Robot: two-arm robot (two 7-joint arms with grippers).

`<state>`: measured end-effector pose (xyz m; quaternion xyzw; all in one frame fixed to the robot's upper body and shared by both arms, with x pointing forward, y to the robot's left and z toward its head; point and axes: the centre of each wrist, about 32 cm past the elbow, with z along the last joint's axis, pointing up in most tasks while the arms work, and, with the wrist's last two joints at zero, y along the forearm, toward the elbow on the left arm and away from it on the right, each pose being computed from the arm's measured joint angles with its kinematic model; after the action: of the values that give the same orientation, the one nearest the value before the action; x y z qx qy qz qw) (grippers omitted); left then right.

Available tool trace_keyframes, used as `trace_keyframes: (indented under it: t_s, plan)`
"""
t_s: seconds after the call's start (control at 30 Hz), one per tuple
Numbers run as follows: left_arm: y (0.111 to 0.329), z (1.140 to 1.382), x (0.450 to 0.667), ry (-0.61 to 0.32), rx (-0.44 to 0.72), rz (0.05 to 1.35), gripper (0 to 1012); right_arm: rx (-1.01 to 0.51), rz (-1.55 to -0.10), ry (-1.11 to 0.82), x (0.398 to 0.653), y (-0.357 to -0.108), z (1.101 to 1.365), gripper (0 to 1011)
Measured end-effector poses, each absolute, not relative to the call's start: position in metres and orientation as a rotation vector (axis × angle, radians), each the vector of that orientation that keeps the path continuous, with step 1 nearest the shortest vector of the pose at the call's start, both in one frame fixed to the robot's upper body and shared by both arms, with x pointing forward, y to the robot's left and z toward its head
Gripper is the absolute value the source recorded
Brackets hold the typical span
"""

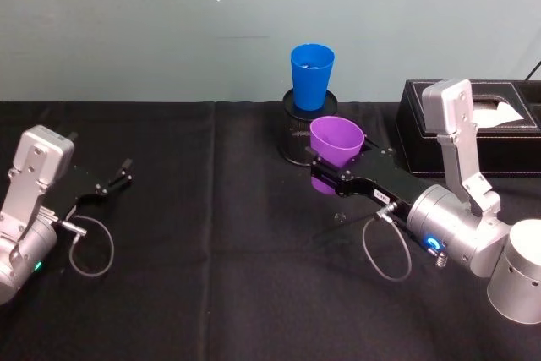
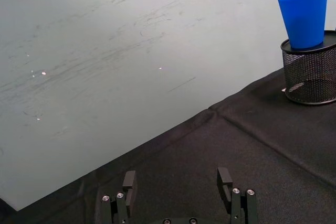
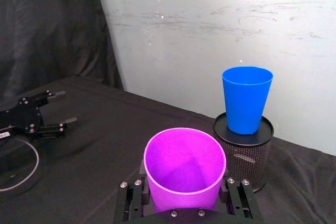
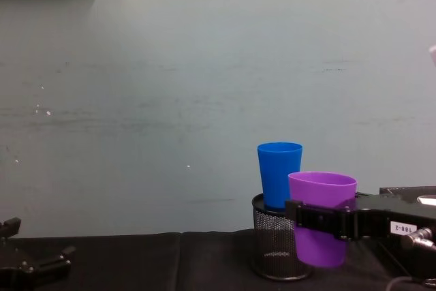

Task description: Pick up one cup with a gripper and tap it against the other cup.

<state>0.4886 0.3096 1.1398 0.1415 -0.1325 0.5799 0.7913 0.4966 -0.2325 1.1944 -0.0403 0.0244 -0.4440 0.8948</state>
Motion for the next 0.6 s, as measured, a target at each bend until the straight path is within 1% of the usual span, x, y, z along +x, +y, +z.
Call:
trace_keyframes:
  t_s: [0.6]
  plan:
    - [0.3097,1.1398,0.4886,-0.285,0.304,1.248,1000,-0.084,-0.92,0.051,0.4966,-0.2325,1.1944,716]
